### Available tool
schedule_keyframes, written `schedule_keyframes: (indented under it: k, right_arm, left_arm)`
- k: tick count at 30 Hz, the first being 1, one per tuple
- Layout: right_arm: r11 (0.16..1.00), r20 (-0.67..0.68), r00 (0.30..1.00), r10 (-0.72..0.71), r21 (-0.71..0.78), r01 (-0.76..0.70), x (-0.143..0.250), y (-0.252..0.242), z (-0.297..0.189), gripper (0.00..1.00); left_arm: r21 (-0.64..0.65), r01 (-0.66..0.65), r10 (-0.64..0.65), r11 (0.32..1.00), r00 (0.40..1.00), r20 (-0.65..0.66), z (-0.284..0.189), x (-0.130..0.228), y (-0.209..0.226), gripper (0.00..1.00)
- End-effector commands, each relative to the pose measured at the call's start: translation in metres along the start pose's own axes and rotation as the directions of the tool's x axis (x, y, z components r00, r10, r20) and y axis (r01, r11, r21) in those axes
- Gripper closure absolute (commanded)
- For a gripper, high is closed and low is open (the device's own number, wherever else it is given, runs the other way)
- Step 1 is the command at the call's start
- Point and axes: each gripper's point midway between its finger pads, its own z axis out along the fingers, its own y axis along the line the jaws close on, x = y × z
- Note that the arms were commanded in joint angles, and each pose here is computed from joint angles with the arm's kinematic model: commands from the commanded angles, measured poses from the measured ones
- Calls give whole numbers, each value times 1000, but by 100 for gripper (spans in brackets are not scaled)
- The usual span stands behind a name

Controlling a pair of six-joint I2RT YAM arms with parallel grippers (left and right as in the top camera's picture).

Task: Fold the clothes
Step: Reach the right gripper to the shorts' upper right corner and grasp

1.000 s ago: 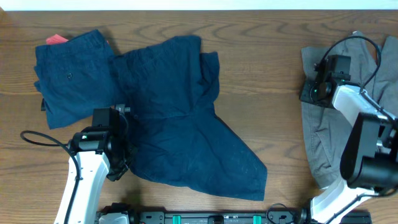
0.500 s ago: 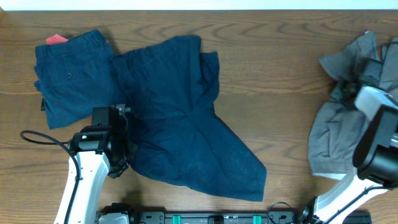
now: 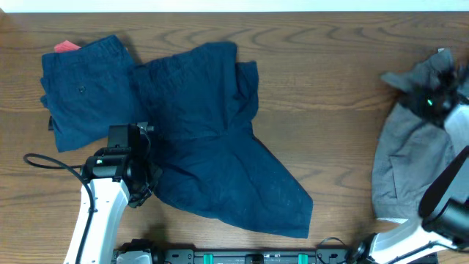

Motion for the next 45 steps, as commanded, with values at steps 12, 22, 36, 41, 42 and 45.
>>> schedule_keyframes:
  k: [12, 22, 36, 41, 42, 45]
  right_arm:
    - [868, -166, 896, -412, -370, 331, 118, 216, 51, 30]
    - [820, -160, 918, -363, -522, 233, 166, 293, 92, 33]
    - [849, -180, 937, -298, -499, 174, 162, 341, 138, 46]
    - [849, -178, 938, -297, -499, 174, 161, 343, 145, 78]
    - [849, -179, 938, -297, -500, 173, 161, 343, 145, 82]
    - [833, -183, 931, -317, -523, 181, 166, 348, 142, 84]
  left_arm:
    - [-8, -1, 1, 1000, 1000, 1, 1, -1, 2, 92]
    - [-11, -1, 1, 1000, 1000, -2, 1, -1, 2, 92]
    - [-20, -1, 1, 1000, 1000, -10, 1, 1, 5, 92]
    - [-20, -1, 1, 1000, 1000, -10, 1, 1, 5, 92]
    - [-20, -1, 0, 1000, 1000, -10, 1, 1, 5, 92]
    - [-20, -1, 0, 1000, 1000, -10, 1, 1, 5, 92]
